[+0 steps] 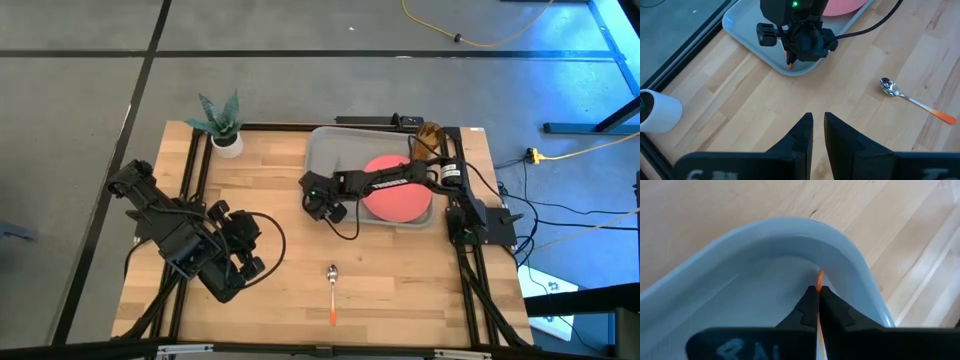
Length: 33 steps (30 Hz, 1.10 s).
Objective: Pick and place plate/cup/fork/spoon on tray
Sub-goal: Put the orange fork on the gray serving tray to the left of the pink plate
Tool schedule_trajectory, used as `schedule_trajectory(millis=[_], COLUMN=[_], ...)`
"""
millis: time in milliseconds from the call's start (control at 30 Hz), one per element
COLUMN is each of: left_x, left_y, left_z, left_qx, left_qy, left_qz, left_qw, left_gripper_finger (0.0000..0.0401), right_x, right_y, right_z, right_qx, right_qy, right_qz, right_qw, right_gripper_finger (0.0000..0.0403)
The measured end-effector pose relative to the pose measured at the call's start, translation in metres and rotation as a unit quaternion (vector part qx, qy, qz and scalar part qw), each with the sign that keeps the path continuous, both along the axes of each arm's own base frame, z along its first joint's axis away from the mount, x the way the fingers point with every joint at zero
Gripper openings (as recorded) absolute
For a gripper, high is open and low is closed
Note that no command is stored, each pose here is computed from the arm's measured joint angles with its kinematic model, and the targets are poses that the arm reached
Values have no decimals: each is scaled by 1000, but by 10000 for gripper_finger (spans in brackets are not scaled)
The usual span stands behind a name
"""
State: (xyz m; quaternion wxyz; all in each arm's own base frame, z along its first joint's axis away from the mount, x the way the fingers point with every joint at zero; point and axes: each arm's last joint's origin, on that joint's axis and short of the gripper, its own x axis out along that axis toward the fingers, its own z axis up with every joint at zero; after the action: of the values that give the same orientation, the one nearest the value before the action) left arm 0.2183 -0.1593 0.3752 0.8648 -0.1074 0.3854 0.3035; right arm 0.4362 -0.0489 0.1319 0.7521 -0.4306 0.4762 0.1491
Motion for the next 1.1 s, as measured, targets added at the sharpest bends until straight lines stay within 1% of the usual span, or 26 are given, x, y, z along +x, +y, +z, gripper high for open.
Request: schedule_trajectory(millis=[367,633,733,867,1000,1100], left_x=[0,0,0,0,0,0], left_y=[0,0,0,-1,0,0], left_z=[0,0,0,0,0,0], left_qx=[-10,-10,-10,-10,-10,-10], left_qy=[8,8,8,8,8,8], left_qz=[-2,-2,-2,-2,-2,-2], left_qw=[1000,1000,1000,1000,1000,1000], left_gripper_finger=[39,39,39,39,39,39], right_x=[-1,0,-2,-8,-18,-26], right_y=[0,2,2,3,4,-5], right_z=[-1,0,5,26,49,56], right_qx=[2,1,3,10,61,112], right_qy=[4,1,-5,-17,-28,-20], right_qz=[0,-2,-32,-75,-130,-176], right_qw=[1000,1000,999,997,989,978], right_gripper_finger=[63,73,73,65,36,8])
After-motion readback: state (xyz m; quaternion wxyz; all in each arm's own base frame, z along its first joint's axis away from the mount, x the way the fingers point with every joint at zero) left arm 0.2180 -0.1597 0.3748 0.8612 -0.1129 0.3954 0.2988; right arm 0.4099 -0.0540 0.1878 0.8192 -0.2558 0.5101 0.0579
